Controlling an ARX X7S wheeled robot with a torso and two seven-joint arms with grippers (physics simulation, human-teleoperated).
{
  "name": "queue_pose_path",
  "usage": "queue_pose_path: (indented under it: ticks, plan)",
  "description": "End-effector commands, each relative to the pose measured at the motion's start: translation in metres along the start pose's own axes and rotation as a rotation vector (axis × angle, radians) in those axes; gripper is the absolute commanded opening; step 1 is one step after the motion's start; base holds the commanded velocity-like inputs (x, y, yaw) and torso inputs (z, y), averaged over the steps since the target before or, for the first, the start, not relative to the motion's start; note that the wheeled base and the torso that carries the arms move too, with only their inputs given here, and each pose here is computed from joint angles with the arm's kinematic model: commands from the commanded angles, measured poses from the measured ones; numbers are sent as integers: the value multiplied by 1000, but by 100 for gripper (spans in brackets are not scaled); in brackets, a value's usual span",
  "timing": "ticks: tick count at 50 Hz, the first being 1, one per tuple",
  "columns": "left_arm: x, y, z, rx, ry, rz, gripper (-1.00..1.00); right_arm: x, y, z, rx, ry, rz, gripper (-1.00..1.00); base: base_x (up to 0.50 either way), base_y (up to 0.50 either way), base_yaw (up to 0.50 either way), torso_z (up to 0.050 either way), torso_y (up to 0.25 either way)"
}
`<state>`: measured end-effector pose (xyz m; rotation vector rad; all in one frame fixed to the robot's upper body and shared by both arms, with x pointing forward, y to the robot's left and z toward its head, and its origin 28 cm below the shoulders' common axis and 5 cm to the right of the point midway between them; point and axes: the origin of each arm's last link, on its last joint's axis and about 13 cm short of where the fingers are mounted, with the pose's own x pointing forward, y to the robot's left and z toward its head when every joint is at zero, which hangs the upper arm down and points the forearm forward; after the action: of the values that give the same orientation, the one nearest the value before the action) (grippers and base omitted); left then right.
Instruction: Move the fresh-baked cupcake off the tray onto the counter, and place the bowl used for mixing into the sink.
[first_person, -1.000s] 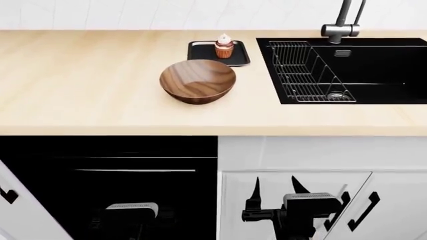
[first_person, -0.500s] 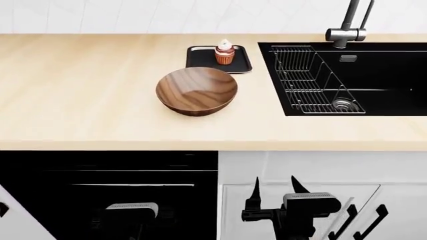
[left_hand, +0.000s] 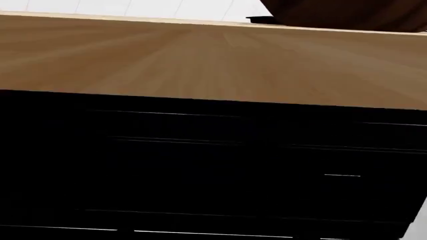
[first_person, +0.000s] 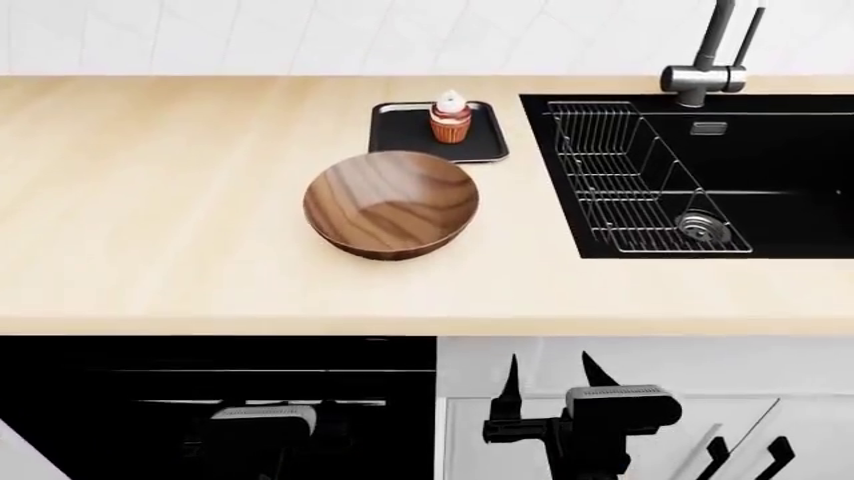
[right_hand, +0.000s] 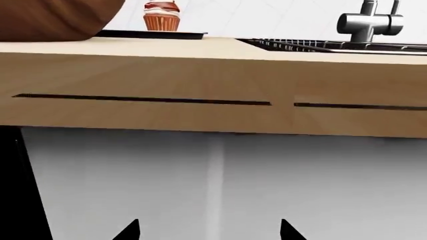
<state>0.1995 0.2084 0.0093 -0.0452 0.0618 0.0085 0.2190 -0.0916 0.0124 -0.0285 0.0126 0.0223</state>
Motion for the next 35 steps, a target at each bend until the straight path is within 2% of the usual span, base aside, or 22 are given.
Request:
queue_pose_path:
  ticks: [1,7,9,12,15,17,21,24,28,30,31,35]
  plan:
    - [0,0,0,1,-1,1,100,0,0,0,-1,0,1,100,145,0,0,0,0]
    - [-2,-2,4,-7,-6,7,100,-4,2,6,-1,0,-18,100,98,0,0,0,0]
    - [-10,-2,13,23,-14,60,100,-20,2,17,-12,18,-17,100,0,0,0,0,0]
    - [-32,1,22,39,14,76,100,-44,3,27,-42,44,3,100,0,0,0,0,0]
    - [-56,4,30,30,22,107,100,-65,7,36,-29,79,9,100,0,0,0,0,0]
    - [-63,2,43,40,-6,110,100,-73,8,46,-28,14,40,100,0,0,0,0,0]
    - [-73,2,67,60,-65,109,100,-77,1,72,-29,-121,13,100,0,0,0,0,0]
    - [-74,7,104,86,-175,124,100,-77,0,105,-93,-256,39,100,0,0,0,0,0]
    - [-74,12,127,107,-237,130,100,-77,-6,129,-143,-371,27,100,0,0,0,0,0]
    - [-72,15,145,131,-310,142,100,-76,-6,145,-188,-436,45,100,0,0,0,0,0]
    - [-63,16,157,159,-353,130,100,-70,-8,159,-232,-478,56,100,0,0,0,0,0]
    - [-54,12,197,145,-423,65,100,-49,-7,190,-279,-570,114,100,0,0,0,0,0]
